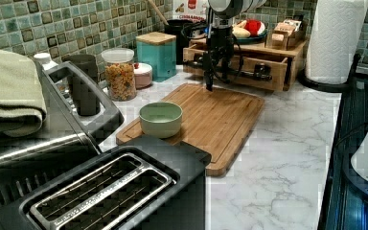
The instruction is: Open the drawer.
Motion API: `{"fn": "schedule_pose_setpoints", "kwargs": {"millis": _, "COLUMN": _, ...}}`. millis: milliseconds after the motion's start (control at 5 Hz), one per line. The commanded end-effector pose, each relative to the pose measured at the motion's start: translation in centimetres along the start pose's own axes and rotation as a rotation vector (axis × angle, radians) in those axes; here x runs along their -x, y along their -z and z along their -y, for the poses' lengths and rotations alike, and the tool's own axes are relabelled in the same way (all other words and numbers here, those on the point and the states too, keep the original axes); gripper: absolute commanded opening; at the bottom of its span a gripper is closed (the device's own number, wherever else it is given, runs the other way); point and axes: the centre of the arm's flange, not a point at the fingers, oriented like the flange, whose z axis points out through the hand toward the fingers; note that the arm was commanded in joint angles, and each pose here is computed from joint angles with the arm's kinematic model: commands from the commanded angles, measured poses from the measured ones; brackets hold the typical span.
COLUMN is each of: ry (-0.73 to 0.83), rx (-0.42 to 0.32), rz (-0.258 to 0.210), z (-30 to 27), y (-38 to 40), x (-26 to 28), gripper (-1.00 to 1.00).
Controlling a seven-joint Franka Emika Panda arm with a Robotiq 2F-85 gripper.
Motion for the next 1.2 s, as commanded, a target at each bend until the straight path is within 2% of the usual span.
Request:
{"fn": "schedule_pose_setpoints", "kwargs": {"millis": 200, "ry": 0.325, "rx": -0.074, "rz": -0.016, "z": 19.0, "y": 2.9, "x": 2.3, "gripper": 1.0}}
{"fn": "schedule_pose_setpoints", "kwargs": {"millis": 600, "ry": 0.182, "rx": -0.083, "rz": 0.012, "z": 23.7, "y": 4.2, "x": 2.5, "gripper": 1.0}}
{"fn": "schedule_pose_setpoints", "kwargs": {"millis": 800, "ry": 0.123, "rx": -0.055, "rz": -0.011, "z": 25.9, "y": 5.0, "x": 2.2, "gripper": 1.0}}
{"fn": "schedule_pose_setpoints", "kwargs": {"millis": 1000, "ry": 0.115, "rx": -0.009, "rz": -0.068, "z": 26.8, "y": 7.9, "x": 3.2, "gripper": 1.0}}
{"fn": "schedule_pose_setpoints", "kwargs": {"millis": 1200, "ry": 0.115, "rx": -0.009, "rz": -0.068, "z": 26.8, "y": 7.9, "x": 3.2, "gripper": 1.0}}
